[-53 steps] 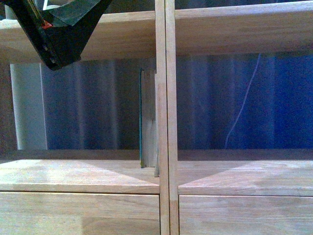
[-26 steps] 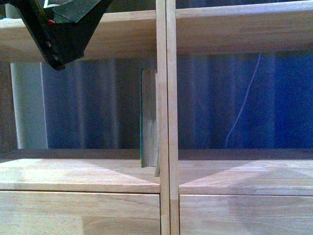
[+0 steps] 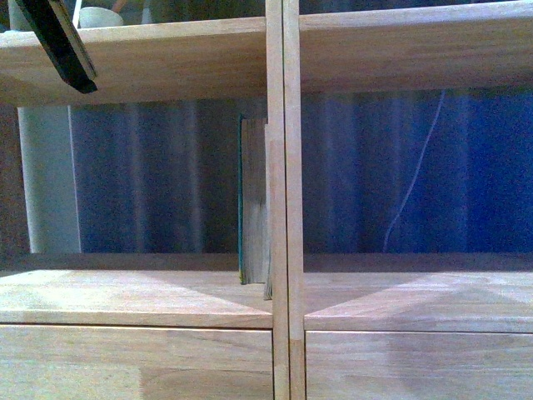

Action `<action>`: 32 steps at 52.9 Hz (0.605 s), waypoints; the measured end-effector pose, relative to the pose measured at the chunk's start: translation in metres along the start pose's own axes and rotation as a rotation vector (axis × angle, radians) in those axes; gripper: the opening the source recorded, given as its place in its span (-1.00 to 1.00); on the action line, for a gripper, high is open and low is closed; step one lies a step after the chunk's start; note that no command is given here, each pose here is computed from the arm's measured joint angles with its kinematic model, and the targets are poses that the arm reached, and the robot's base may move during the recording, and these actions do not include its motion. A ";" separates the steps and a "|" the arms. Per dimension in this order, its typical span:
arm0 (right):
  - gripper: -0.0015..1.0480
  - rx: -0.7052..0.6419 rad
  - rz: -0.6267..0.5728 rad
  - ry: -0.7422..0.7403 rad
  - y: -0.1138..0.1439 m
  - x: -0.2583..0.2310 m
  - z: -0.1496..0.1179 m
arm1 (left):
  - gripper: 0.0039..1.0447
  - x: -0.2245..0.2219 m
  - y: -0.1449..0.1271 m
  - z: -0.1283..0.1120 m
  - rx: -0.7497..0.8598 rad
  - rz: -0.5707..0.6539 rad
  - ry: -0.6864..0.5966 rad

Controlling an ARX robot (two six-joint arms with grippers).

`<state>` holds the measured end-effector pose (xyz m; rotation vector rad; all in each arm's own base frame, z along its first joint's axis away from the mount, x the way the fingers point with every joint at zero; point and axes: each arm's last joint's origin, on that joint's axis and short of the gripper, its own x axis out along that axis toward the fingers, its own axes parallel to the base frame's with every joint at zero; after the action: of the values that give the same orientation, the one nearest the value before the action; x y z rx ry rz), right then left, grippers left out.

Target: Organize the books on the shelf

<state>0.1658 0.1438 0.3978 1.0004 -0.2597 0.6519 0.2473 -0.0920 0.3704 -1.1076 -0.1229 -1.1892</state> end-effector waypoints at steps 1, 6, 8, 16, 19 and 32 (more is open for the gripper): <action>-0.86 0.001 -0.001 0.000 0.000 0.000 0.000 | -0.87 0.000 -0.001 0.000 0.002 -0.002 -0.002; -0.86 0.010 -0.013 0.000 -0.003 0.000 0.000 | -0.88 0.000 -0.001 0.001 0.003 -0.003 -0.003; -0.86 0.011 -0.015 0.000 -0.004 0.000 0.000 | -0.88 0.000 -0.001 0.001 0.003 -0.003 -0.002; -0.86 0.009 -0.043 0.008 -0.008 0.001 0.000 | -0.88 -0.001 0.000 0.001 0.008 0.006 0.006; -0.76 -0.005 -0.070 0.007 -0.013 0.002 0.001 | -0.88 -0.002 0.001 0.002 0.012 0.017 0.009; -0.03 -0.290 -0.286 -0.209 -0.052 -0.010 0.041 | -0.88 -0.010 0.008 0.013 0.095 0.098 0.028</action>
<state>0.1934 0.0857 0.3783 0.8058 -0.3747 0.2399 0.2551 -0.0757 0.3659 -1.0025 -0.1013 -1.1002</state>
